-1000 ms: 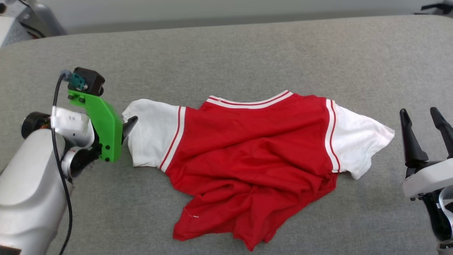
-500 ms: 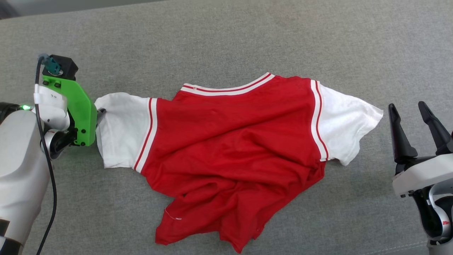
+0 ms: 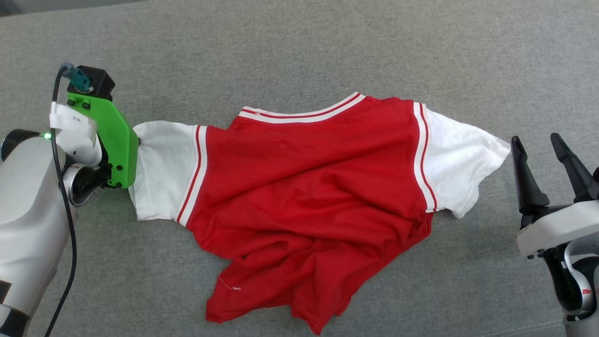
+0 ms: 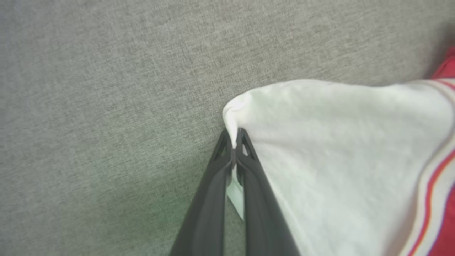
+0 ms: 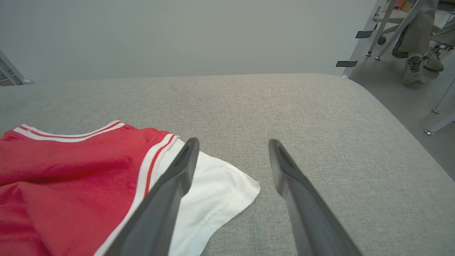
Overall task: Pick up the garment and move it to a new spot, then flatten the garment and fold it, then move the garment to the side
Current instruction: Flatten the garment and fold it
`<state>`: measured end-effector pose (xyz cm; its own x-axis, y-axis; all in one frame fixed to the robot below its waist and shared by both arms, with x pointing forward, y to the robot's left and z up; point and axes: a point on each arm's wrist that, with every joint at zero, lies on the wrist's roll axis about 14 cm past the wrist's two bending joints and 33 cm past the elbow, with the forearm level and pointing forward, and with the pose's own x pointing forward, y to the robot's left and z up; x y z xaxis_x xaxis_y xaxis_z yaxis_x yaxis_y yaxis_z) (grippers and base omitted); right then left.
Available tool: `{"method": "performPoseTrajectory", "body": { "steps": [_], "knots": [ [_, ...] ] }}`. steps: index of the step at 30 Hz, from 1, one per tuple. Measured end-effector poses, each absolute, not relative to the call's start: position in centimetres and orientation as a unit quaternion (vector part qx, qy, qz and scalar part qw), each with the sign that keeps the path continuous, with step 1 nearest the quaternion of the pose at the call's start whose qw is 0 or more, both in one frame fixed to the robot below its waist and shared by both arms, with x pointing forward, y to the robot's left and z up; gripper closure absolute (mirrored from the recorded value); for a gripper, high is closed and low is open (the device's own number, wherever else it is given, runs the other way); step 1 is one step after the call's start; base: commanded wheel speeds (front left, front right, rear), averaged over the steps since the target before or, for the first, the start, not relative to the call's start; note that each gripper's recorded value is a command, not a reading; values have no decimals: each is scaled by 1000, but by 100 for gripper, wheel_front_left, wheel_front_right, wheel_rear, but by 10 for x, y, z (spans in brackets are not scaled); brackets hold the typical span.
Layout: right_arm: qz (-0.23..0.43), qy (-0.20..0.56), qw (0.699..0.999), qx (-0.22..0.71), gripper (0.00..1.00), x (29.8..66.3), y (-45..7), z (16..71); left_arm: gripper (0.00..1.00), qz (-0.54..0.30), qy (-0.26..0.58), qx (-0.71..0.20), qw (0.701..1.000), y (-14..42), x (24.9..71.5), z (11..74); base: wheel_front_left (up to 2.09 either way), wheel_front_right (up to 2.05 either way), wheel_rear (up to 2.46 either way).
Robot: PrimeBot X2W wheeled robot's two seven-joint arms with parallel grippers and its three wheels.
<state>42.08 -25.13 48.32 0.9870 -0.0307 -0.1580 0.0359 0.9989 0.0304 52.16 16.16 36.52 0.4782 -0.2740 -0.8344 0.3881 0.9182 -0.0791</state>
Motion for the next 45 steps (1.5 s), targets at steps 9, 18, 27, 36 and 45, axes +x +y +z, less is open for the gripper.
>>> {"method": "performPoseTrajectory", "body": {
  "steps": [9, 18, 27, 36, 45],
  "knots": [
    [-2, 117, 993, -6, 0, 415, -254, 484, 100, -169, 407, 34, 897, 185, 523, 398, 0, 0, 0],
    [40, 272, 961, -34, 0, 407, -252, 454, 100, -166, 343, 23, 924, 196, 500, 447, 0, 0, 0],
    [51, 382, 920, -73, 0, 430, -256, 441, 100, -174, 318, 4, 932, 178, 444, 481, 0, 0, 0],
    [64, 456, 881, -107, 0, 454, -249, 405, 100, -187, 315, -10, 930, 164, 419, 487, 0, 0, 0],
    [83, 497, 854, -126, 0, 460, -241, 368, 100, -186, 330, -12, 925, 165, 412, 478, 0, 0, 0]
  ]
}}
